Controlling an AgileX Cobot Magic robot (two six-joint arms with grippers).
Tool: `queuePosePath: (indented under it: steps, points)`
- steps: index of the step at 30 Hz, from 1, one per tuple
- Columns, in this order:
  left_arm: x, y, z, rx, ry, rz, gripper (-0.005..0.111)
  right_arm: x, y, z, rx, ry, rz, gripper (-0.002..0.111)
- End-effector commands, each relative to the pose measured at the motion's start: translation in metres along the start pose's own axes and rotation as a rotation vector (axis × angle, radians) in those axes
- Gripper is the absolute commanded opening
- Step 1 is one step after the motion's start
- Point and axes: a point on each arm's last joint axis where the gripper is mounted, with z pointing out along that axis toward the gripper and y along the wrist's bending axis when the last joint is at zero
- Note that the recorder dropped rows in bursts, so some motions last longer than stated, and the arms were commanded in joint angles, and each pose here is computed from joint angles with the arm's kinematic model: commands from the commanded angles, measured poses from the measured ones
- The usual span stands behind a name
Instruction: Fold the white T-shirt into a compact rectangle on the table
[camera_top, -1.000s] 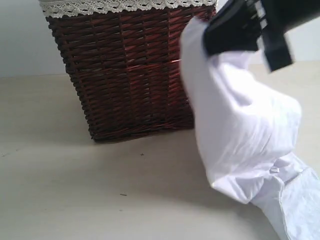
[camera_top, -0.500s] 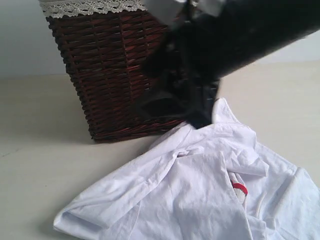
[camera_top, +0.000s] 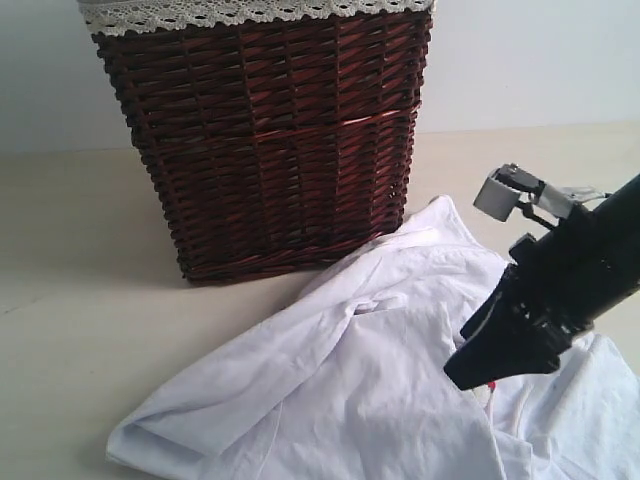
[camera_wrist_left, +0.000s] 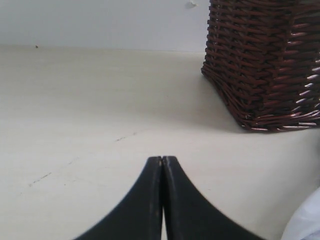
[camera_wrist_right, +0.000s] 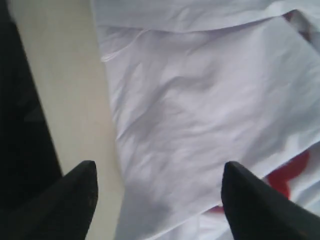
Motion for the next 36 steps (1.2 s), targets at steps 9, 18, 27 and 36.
queuePosePath:
  steps: [9,18,27,36]
  points:
    - [0.000,0.000,0.000,0.007,-0.009,0.007,0.000,0.010,-0.054,0.041,0.111,-0.022,0.174,0.067]
    - [0.000,0.000,0.000,0.007,-0.009,0.007,0.000,0.006,-0.053,0.045,0.061,-0.078,0.221,0.000]
    - [0.000,0.000,0.000,0.007,-0.009,0.007,0.000,-0.021,0.011,0.013,-0.179,-0.204,-0.044,0.000]
    - [0.000,0.000,0.000,0.007,-0.009,0.007,0.000,-0.052,0.105,0.031,-0.336,-0.263,-0.427,0.000]
